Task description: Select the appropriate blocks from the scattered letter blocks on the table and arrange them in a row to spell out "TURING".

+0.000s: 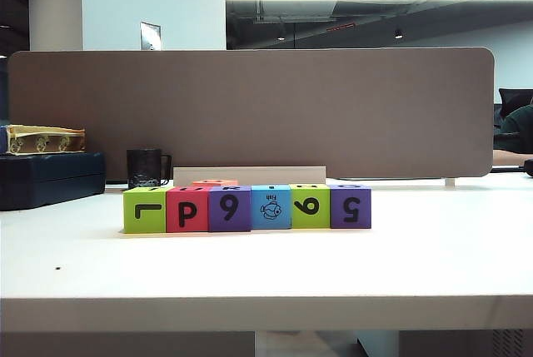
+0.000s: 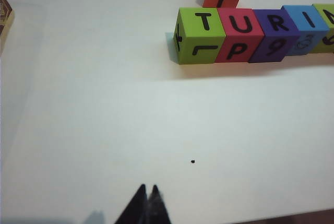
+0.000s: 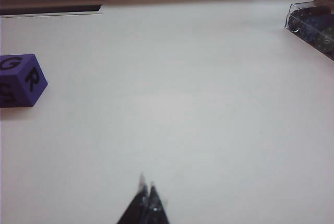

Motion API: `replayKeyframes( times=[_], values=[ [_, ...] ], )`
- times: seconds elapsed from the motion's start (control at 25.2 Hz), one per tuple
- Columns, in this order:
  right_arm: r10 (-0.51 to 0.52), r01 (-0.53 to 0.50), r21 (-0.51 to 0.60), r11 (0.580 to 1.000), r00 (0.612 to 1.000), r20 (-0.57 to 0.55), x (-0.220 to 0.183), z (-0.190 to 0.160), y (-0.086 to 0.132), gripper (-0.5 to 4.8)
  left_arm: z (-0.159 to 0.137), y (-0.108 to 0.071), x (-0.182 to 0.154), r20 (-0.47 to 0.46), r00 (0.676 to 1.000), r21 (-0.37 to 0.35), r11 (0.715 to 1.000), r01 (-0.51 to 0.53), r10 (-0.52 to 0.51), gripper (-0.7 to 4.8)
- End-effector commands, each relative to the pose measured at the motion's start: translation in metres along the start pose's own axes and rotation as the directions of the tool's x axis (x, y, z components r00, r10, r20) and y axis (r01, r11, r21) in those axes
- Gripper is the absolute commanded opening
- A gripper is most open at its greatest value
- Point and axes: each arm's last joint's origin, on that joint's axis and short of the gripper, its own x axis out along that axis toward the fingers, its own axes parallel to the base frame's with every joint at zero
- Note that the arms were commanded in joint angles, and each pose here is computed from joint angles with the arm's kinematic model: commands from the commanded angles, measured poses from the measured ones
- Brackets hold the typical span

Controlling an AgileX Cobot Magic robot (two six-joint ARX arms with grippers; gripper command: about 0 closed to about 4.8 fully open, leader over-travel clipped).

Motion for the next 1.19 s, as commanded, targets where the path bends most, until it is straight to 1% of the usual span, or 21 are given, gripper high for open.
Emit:
replayKeyframes(
  times=[0.04, 0.44, 0.48, 0.51, 0.55, 0.59, 0.63, 0.71, 0.79, 0.83, 0.87, 0.91, 0.99, 1.07, 1.19],
  values=[
    [-0.002, 0.002, 0.004, 1.0, 1.0, 0.01, 0.0, -0.001, 0.0, -0.01, 0.002, 0.0, 0.0, 0.011, 1.0, -0.005, 1.0, 0.004, -0.004, -0.05],
    [-0.002, 0.002, 0.004, 1.0, 1.0, 0.01, 0.0, -0.001, 0.0, -0.01, 0.002, 0.0, 0.0, 0.011, 1.0, 0.0, 1.0, 0.001, -0.001, -0.05],
    [-0.002, 0.002, 0.004, 1.0, 1.0, 0.01, 0.0, -0.001, 0.0, -0.01, 0.001, 0.0, 0.0, 0.009, 1.0, 0.028, 1.0, -0.003, 0.003, -0.05],
    [-0.002, 0.002, 0.004, 1.0, 1.0, 0.01, 0.0, -0.001, 0.0, -0.01, 0.001, 0.0, 0.0, 0.01, 1.0, 0.075, 0.997, -0.01, 0.01, -0.05],
    [-0.002, 0.002, 0.004, 1.0, 1.0, 0.01, 0.0, -0.001, 0.0, -0.01, 0.002, 0.001, 0.0, 0.026, 0.999, 0.133, 0.99, -0.042, 0.039, -0.05],
    [-0.001, 0.001, 0.004, 1.0, 1.0, 0.01, 0.0, -0.001, 0.0, 0.0, 0.003, 0.002, -0.001, 0.043, 0.996, 0.155, 0.984, -0.084, 0.078, -0.05],
    [-0.001, 0.001, 0.004, 1.0, 1.0, 0.01, 0.0, -0.001, 0.0, -0.01, 0.004, 0.004, -0.001, 0.052, 0.993, 0.15, 0.983, -0.108, 0.101, -0.05],
    [0.0, 0.0, 0.004, 1.0, 1.0, 0.011, 0.0, -0.001, 0.0, -0.01, 0.007, 0.014, -0.003, 0.079, 0.98, 0.086, 0.978, -0.192, 0.185, -0.05],
    [0.0, 0.0, 0.004, 1.0, 1.0, 0.011, 0.0, -0.001, 0.0, -0.01, 0.008, 0.025, -0.005, 0.099, 0.958, 0.025, 0.961, -0.274, 0.27, -0.05],
    [0.0, 0.0, 0.004, 1.0, 1.0, 0.011, 0.0, 0.0, 0.0, -0.01, 0.007, 0.033, -0.005, 0.144, 0.933, -0.033, 0.944, -0.328, 0.329, -0.05],
    [0.0, 0.0, 0.004, 1.0, 1.0, 0.011, 0.0, 0.0, 0.0, -0.01, 0.006, 0.036, -0.004, 0.174, 0.917, -0.072, 0.933, -0.351, 0.359, -0.05],
    [0.0, 0.0, 0.004, 1.0, 1.0, 0.011, 0.0, 0.0, 0.0, -0.01, 0.001, 0.042, -0.003, 0.214, 0.893, -0.118, 0.918, -0.379, 0.396, -0.05],
    [0.0, 0.0, 0.004, 1.0, 1.0, 0.011, 0.0, 0.0, 0.0, -0.01, -0.006, 0.046, -0.001, 0.258, 0.872, -0.154, 0.909, -0.387, 0.415, -0.05],
    [0.0, 0.0, 0.004, 1.0, 1.0, 0.011, 0.0, 0.0, 0.0, -0.01, -0.013, 0.048, 0.0, 0.286, 0.861, -0.168, 0.906, -0.388, 0.422, -0.05],
    [0.0, 0.0, 0.004, 1.0, 1.0, 0.011, 0.0, 0.0, 0.0, -0.01, -0.021, 0.05, 0.004, 0.327, 0.852, -0.177, 0.912, -0.37, 0.409, -0.05]
  ],
)
